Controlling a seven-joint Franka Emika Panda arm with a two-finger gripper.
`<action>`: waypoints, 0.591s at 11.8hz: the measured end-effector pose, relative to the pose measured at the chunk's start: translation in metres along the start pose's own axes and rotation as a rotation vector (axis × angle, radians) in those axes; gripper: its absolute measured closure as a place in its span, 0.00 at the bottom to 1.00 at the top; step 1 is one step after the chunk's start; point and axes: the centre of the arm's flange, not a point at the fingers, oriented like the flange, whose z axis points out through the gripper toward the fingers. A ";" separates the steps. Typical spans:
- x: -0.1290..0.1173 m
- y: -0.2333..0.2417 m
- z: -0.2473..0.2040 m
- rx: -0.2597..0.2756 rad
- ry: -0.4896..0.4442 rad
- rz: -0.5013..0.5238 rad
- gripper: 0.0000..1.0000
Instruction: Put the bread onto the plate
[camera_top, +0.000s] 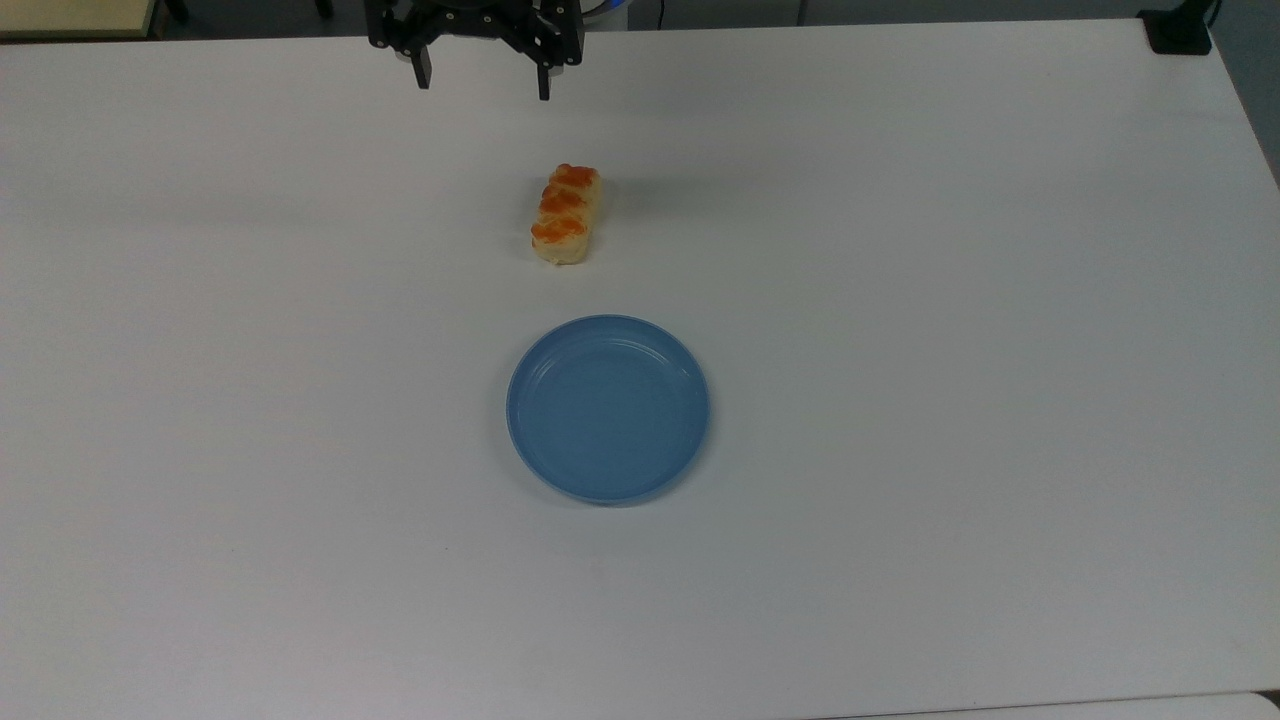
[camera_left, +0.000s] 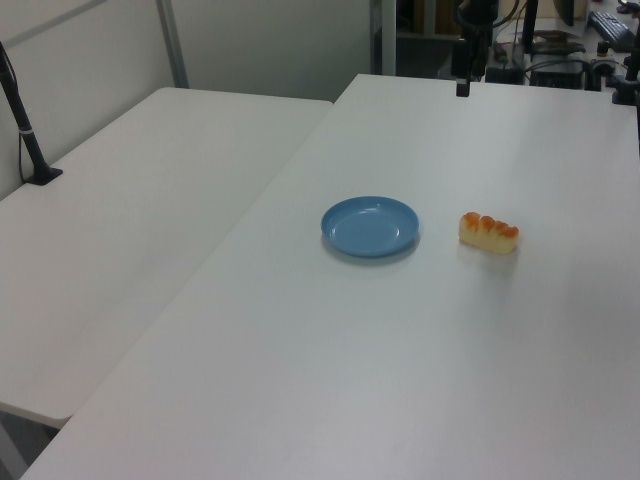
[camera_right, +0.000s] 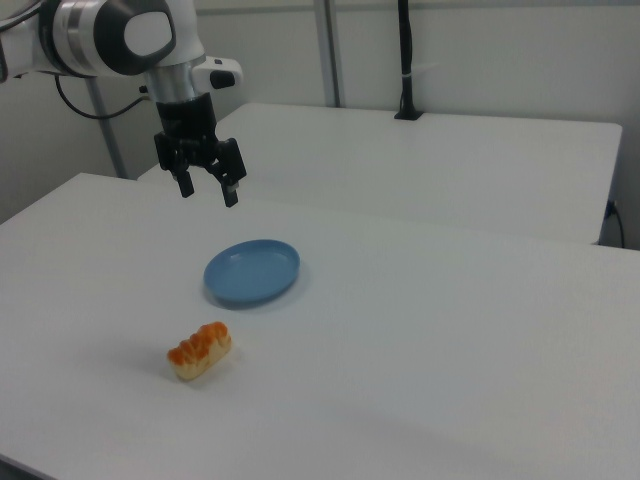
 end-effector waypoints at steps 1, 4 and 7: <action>0.000 0.000 0.000 0.000 0.000 0.000 0.00; 0.001 -0.002 0.002 0.000 -0.003 -0.003 0.00; 0.001 -0.002 0.002 -0.001 -0.004 -0.003 0.00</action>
